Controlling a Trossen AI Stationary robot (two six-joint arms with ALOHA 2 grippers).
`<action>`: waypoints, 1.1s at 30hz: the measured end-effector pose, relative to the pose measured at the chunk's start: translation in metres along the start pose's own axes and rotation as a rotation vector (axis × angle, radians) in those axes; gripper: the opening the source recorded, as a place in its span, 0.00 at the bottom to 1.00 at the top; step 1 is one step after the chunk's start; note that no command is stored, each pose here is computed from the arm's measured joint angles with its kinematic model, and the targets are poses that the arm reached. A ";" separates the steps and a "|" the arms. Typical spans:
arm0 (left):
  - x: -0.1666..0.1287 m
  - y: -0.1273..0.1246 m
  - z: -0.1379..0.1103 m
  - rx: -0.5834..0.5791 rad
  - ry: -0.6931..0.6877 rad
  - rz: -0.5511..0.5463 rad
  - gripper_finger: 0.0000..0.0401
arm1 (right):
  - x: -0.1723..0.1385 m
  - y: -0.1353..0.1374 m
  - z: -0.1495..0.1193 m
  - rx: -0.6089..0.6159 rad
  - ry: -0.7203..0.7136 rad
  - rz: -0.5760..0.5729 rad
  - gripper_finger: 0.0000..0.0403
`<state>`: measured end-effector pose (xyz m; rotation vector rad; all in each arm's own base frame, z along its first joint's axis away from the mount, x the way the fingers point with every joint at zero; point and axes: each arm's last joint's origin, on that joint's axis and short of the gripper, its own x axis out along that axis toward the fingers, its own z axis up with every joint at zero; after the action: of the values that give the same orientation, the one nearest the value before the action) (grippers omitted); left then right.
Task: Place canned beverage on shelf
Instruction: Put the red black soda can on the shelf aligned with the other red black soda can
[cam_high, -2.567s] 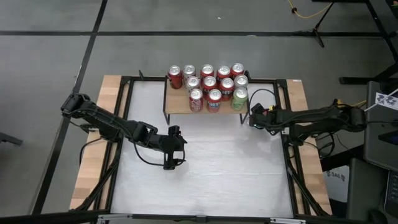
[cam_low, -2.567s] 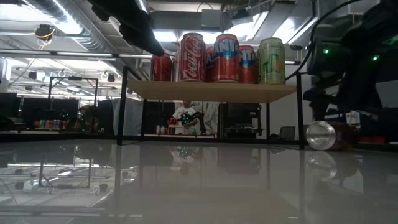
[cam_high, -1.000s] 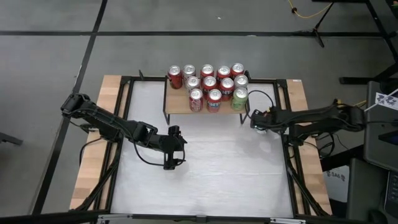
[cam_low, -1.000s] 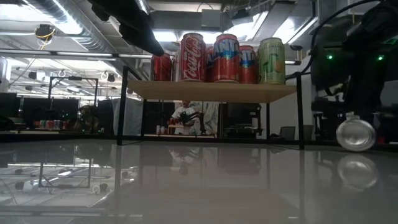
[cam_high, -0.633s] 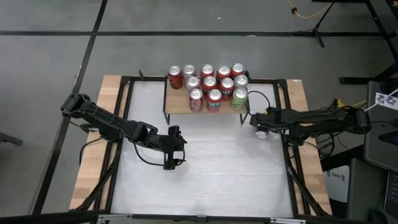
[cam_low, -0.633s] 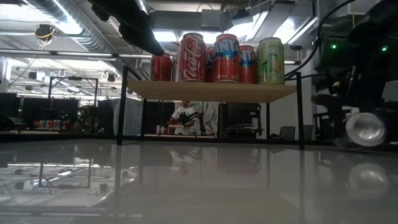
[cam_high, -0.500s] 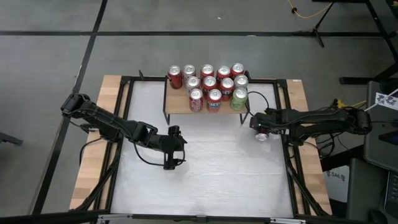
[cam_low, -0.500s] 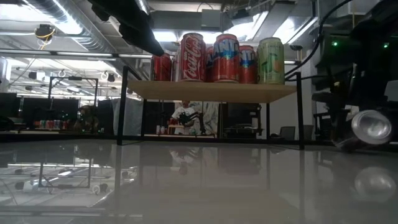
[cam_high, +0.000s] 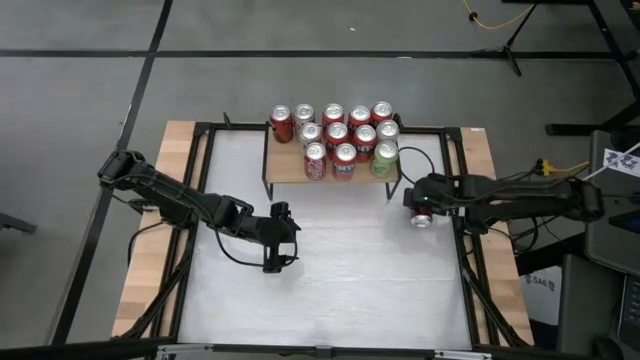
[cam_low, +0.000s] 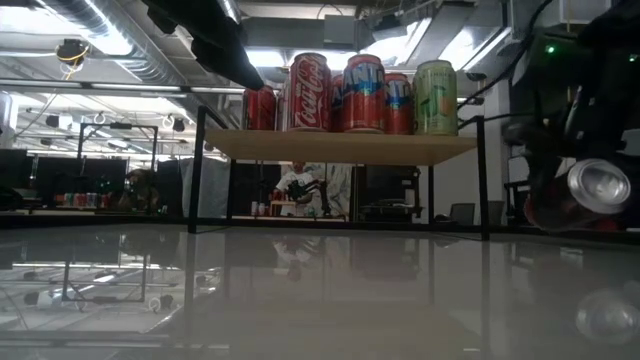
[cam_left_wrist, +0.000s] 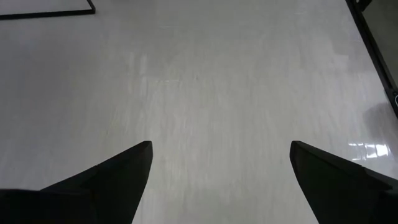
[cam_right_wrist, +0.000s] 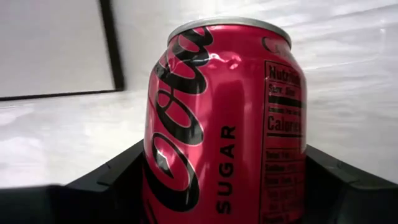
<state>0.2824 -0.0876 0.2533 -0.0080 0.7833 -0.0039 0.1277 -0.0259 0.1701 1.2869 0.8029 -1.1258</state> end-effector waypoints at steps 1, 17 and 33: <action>0.000 0.000 0.000 0.000 0.000 0.000 0.92 | -0.002 0.000 0.000 0.002 -0.006 0.016 0.72; 0.000 0.000 0.000 0.000 0.000 0.000 0.92 | -0.036 -0.012 0.003 -0.110 -0.022 0.310 0.72; 0.000 -0.001 0.004 -0.069 -0.042 -0.012 0.92 | -0.077 0.026 -0.038 -0.347 -0.124 0.911 0.72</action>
<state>0.2853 -0.0886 0.2563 -0.0779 0.7413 0.0120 0.1348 0.0236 0.2447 1.0798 0.2275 -0.3065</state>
